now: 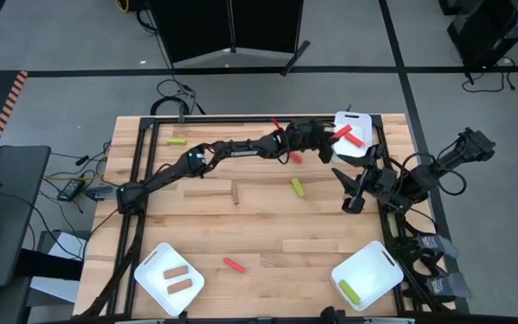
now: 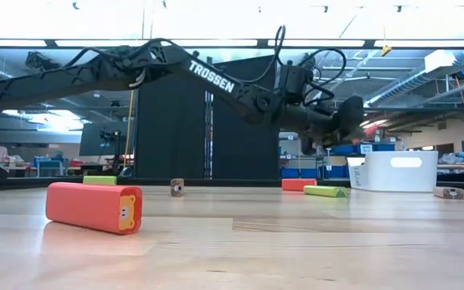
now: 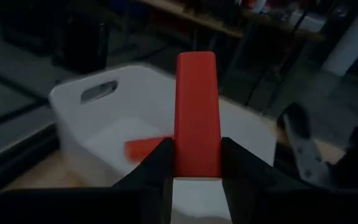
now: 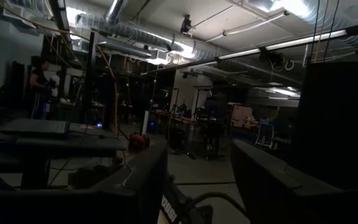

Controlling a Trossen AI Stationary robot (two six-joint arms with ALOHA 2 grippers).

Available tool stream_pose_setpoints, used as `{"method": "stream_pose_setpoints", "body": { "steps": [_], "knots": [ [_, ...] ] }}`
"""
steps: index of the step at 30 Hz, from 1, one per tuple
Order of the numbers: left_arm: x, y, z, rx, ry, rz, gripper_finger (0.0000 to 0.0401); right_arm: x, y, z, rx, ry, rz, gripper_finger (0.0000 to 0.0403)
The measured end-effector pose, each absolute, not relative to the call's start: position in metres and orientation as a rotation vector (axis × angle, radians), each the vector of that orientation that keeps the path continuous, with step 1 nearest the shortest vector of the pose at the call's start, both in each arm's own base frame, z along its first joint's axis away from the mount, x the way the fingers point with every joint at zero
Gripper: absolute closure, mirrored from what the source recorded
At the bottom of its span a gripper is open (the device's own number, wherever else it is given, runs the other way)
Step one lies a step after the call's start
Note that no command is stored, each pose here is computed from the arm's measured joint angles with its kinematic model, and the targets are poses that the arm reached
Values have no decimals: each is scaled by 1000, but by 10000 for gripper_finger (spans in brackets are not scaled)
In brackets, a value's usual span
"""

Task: Sort blocks
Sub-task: Put the middle orange block into the top right bin

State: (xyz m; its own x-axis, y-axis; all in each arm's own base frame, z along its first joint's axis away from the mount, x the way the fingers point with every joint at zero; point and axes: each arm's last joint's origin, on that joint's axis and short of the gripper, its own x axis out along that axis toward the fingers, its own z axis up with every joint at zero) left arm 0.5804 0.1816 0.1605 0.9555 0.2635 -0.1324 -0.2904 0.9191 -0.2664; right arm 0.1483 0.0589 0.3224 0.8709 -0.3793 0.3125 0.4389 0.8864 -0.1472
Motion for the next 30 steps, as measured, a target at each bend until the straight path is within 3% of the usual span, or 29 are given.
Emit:
{"method": "stream_pose_setpoints", "body": {
  "steps": [7,30],
  "knots": [
    [586,170,142,-319,92,250,298,149,56,323,-223,-282,-451,213],
    [587,169,145,-308,28,305,298,150,56,322,-229,-278,-450,215]
  ]
}}
